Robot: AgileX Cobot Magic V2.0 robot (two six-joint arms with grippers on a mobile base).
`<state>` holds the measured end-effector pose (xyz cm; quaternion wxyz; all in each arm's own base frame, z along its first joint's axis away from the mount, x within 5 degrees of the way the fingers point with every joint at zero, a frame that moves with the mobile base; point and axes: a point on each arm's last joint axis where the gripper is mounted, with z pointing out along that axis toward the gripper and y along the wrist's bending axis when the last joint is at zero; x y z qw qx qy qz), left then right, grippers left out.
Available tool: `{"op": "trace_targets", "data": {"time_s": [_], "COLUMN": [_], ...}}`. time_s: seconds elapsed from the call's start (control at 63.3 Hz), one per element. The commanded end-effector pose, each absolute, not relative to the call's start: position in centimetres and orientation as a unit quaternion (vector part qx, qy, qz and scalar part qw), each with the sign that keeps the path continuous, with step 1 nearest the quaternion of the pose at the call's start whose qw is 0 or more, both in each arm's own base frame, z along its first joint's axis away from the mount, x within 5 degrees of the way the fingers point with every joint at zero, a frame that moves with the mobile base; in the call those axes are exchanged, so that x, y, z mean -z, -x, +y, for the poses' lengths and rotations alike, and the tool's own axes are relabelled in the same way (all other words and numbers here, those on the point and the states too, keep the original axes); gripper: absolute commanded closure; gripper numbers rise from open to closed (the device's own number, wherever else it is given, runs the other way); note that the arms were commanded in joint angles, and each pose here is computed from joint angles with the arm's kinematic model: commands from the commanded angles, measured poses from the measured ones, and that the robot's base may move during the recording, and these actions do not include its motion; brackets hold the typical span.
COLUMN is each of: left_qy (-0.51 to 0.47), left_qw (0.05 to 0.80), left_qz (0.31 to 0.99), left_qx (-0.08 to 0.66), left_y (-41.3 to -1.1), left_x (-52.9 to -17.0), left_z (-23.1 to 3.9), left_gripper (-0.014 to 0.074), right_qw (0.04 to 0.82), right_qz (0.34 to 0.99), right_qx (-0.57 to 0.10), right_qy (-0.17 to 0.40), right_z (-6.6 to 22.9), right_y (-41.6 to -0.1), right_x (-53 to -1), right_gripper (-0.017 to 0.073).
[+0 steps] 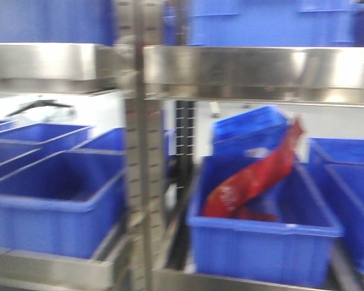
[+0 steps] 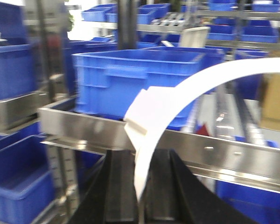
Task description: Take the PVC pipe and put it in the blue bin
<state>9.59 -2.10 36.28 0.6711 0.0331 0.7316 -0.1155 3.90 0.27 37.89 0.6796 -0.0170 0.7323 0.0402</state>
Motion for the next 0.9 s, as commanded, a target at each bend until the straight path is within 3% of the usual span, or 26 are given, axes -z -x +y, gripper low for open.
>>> {"op": "trace_targets", "data": {"time_s": [0.0, 0.885], "left_qy": [-0.032, -0.032], "left_qw": [0.680, 0.680], "left_qz": [0.723, 0.723], "left_qx": [0.116, 0.116], "left_y": [-9.51, -9.51], "left_x": [-36.54, -36.54], "left_z": [-2.06, -2.06], "left_gripper": [0.0704, 0.0704], "right_qw": [0.689, 0.690], "right_qz": [0.723, 0.723], "right_qx": [-0.035, -0.035], "right_qy": [0.019, 0.019], "right_z": [0.22, 0.22], "right_y": [-3.93, -3.96], "right_x": [-38.32, -38.34], "right_gripper": [0.0727, 0.0727]}}
